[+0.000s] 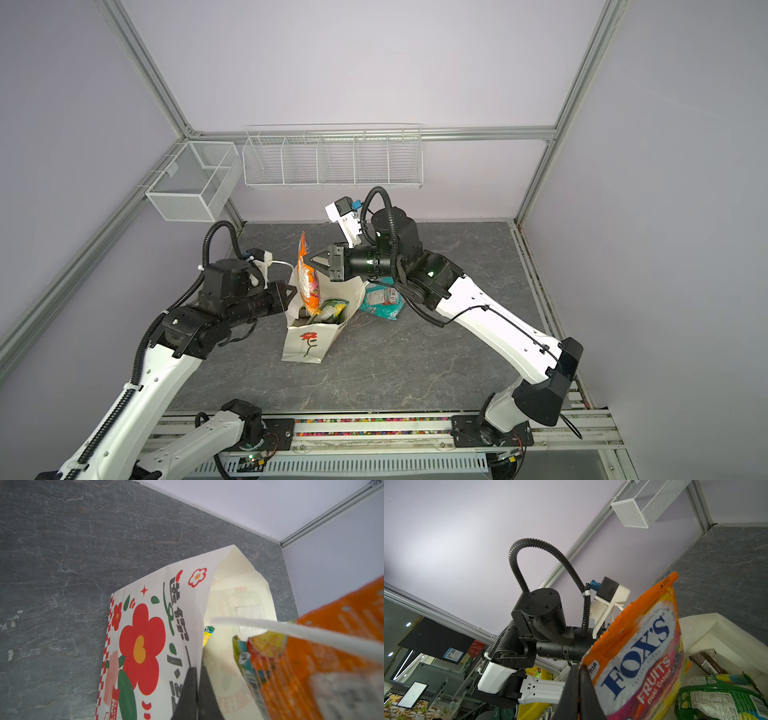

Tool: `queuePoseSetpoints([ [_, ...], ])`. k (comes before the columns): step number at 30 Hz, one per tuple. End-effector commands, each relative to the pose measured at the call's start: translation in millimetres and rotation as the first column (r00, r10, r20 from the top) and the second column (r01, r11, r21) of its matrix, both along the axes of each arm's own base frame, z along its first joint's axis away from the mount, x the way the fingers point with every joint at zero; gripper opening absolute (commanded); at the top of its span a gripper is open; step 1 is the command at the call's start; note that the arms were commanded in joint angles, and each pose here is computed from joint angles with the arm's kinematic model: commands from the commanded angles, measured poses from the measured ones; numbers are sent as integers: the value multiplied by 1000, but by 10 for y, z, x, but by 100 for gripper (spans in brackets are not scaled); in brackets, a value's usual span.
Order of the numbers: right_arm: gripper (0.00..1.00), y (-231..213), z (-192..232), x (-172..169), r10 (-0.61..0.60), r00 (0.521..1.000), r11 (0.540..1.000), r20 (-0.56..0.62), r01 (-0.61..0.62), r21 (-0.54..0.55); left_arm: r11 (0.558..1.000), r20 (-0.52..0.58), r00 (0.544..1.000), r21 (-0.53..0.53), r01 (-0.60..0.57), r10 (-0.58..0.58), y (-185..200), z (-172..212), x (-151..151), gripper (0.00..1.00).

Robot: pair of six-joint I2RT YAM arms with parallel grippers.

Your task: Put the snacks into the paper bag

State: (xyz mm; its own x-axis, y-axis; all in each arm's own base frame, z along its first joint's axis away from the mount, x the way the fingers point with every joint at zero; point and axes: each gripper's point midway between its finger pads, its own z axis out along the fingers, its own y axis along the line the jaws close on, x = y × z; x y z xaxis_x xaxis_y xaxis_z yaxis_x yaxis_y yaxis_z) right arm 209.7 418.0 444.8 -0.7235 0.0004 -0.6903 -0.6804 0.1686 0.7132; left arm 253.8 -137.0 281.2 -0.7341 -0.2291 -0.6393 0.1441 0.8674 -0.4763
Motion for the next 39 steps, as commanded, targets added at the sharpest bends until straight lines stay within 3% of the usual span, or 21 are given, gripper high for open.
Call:
queuePoseSetpoints([
  [1, 7, 52, 147, -6, 6, 1000, 998, 29, -8, 70, 1000, 30, 1000, -23, 1, 0, -3, 69, -2, 0],
  [39, 7, 313, -222, 191, -32, 996, 998, -79, 35, 45, 1000, 42, 999, -3, -21, 22, 65, 84, -23, 0],
])
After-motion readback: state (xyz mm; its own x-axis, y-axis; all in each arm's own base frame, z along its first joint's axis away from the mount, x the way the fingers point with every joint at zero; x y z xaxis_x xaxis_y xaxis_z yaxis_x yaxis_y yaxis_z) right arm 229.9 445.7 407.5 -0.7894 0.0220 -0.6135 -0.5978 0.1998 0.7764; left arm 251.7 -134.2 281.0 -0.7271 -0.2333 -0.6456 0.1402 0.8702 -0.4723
